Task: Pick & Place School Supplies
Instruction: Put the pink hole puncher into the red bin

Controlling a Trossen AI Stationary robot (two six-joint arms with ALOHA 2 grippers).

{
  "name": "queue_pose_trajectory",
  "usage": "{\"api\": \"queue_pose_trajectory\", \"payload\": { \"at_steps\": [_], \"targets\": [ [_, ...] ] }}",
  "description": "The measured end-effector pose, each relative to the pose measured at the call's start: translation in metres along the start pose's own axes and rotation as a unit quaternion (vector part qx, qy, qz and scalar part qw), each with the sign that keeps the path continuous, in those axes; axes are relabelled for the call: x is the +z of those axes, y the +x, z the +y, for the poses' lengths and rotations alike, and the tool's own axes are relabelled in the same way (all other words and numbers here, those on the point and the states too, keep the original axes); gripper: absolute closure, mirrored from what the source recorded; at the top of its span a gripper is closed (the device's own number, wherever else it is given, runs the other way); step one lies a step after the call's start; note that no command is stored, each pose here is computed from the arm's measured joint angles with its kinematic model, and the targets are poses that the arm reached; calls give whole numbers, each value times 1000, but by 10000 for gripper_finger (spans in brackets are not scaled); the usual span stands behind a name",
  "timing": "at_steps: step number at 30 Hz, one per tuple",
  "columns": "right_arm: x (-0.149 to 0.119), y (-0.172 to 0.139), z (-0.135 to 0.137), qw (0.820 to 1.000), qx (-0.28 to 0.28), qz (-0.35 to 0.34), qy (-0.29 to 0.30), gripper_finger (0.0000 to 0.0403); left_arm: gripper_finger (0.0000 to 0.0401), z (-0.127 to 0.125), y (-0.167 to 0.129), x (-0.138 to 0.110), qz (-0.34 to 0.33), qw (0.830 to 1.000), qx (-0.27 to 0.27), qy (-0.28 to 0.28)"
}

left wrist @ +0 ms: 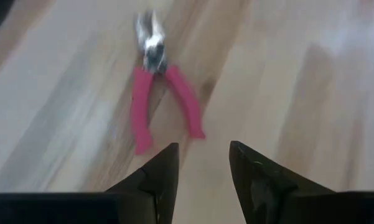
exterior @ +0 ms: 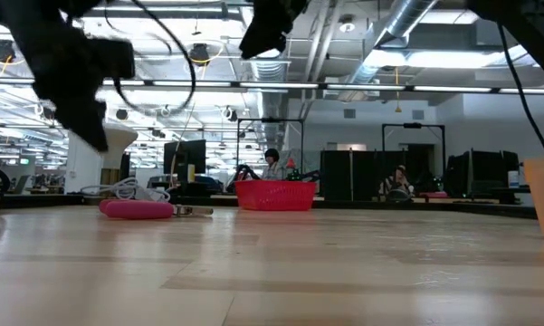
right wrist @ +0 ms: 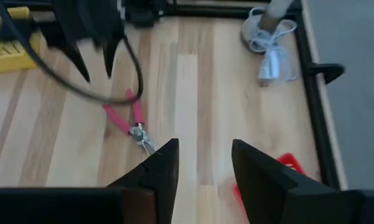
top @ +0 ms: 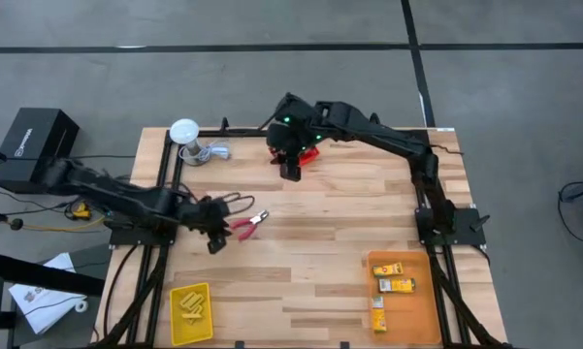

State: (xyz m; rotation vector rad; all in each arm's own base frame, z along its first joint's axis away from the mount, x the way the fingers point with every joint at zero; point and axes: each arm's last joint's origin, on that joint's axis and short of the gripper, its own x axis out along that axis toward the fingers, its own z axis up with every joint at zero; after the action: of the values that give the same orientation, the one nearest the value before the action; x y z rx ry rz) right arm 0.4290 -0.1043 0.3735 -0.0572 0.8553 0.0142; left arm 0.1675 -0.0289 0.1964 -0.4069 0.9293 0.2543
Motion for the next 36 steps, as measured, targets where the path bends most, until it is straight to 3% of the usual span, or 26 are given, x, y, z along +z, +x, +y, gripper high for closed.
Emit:
{"api": "queue_pose_trajectory", "payload": {
  "at_steps": [10, 18, 22, 28, 36],
  "targets": [
    [6, -74, 6, 997, -49, -63, -15, 253, 265, -1, 52, 5, 43, 997, 57, -13],
    [3, -125, 13, 991, -81, -105, -26, 254, 265, 5, 52, 11, 31, 997, 66, -35],
    [2, -128, 13, 991, -82, -103, -25, 249, 265, 6, 42, 18, 7, 997, 51, -58],
    [1, -127, 13, 992, -82, -95, -33, 237, 255, 22, 48, 14, 49, 993, 68, -84],
    [0, -127, 10, 991, -85, -94, -32, 232, 229, 32, 52, 16, 55, 994, 78, -57]
  ]
}}
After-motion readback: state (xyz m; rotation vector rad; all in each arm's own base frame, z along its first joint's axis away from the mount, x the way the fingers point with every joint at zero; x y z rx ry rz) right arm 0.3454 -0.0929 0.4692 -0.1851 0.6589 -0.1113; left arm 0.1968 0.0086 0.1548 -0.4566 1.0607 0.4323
